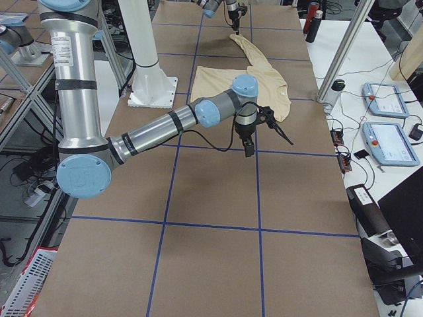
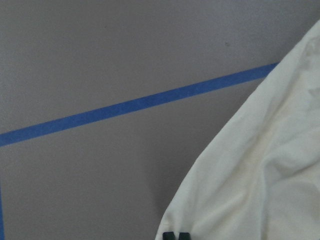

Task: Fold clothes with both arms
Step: 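Move the left gripper to the other sleeve cuff and grasp it, then fold the grasped sleeve across the shirt body with the left gripper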

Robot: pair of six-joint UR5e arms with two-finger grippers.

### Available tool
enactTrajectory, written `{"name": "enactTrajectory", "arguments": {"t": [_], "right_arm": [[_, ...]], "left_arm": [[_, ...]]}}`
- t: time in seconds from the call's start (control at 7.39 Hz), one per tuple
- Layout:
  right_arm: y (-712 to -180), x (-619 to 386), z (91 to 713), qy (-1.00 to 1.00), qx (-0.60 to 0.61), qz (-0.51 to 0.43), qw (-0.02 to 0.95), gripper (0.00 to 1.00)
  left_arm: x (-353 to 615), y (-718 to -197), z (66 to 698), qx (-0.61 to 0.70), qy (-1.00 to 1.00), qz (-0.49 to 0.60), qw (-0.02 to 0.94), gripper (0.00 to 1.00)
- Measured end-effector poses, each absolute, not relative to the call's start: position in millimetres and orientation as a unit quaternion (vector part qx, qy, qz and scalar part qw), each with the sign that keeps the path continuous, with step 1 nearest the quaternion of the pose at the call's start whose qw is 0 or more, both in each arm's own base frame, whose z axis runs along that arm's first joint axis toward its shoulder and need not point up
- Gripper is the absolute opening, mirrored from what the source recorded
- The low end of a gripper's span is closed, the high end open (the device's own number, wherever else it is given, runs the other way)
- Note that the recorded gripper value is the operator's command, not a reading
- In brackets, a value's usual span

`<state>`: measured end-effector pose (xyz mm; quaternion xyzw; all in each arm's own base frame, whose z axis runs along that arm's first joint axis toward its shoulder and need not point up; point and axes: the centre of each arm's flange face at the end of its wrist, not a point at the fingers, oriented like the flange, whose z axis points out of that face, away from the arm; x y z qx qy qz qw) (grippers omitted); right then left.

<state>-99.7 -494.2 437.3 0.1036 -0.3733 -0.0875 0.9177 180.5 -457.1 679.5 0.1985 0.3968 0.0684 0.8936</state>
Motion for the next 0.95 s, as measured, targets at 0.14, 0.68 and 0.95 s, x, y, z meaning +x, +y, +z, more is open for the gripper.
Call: {"name": "enactTrajectory", "arguments": {"t": [0.14,0.68,0.95], "right_arm": [[-494,-100,437,-0.373,0.104,-0.088,0.918,1.00],[-494,-100,436,-0.373,0.104,-0.087,0.918,1.00],[-494,-99,437,-0.373,0.104,-0.087,0.918,1.00]], "left_arm": [[180,-458,672,0.205,0.399,0.075,0.890,0.00],[167,-473,566,0.187,0.419,0.089,0.884,0.00],[173,-490,434,0.152,0.402,0.090,0.898,0.00]]}}
